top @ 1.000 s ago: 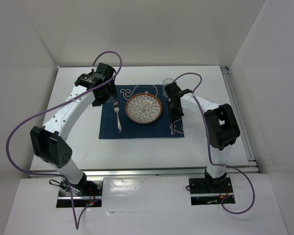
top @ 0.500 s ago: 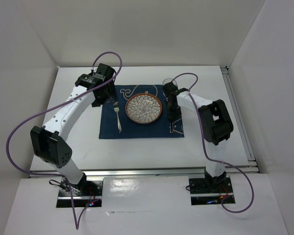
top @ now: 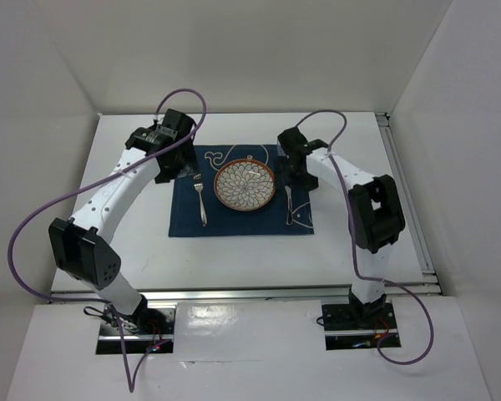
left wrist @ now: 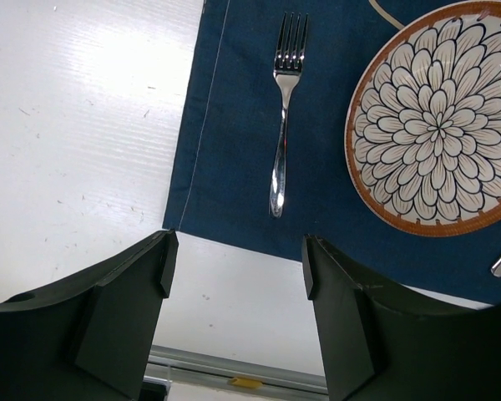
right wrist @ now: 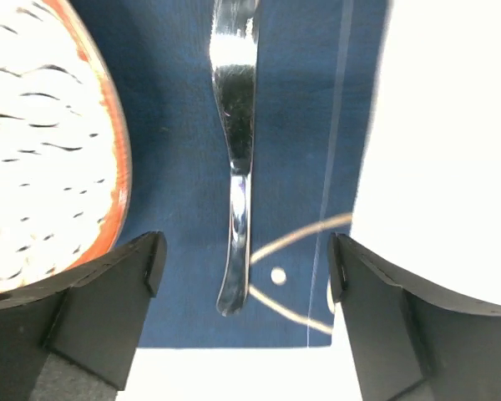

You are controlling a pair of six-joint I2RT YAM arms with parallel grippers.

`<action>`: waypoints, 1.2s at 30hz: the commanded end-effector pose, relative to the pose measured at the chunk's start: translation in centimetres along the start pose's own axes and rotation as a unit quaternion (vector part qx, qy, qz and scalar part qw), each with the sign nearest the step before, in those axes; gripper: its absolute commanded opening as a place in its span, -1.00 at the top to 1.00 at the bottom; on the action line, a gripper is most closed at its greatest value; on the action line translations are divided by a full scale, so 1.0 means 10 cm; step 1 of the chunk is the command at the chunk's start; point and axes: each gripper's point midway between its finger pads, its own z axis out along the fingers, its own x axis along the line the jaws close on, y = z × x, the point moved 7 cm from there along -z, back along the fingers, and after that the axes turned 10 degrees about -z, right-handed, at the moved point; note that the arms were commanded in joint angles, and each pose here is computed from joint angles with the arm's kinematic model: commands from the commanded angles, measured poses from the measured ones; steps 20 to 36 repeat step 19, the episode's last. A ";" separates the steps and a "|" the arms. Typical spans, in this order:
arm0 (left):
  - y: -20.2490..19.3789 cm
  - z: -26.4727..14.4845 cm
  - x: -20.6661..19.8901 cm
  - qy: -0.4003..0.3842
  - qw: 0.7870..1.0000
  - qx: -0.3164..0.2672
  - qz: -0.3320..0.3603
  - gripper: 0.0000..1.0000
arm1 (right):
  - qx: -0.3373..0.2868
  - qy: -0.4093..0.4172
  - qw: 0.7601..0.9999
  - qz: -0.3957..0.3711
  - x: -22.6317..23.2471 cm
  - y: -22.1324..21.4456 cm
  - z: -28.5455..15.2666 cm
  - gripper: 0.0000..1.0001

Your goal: Set the dinner table for one person

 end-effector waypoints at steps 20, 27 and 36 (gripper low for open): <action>0.05 -0.39 0.11 -0.054 0.997 -0.053 -0.024 -0.56 | -0.220 -0.081 0.942 0.240 -1.02 -0.48 -1.84 -1.00; 0.05 -0.39 0.11 -0.054 0.997 -0.053 -0.024 -0.56 | -0.220 -0.081 0.942 0.240 -1.02 -0.48 -1.84 -1.00; 0.05 -0.39 0.11 -0.054 0.997 -0.053 -0.024 -0.56 | -0.220 -0.081 0.942 0.240 -1.02 -0.48 -1.84 -1.00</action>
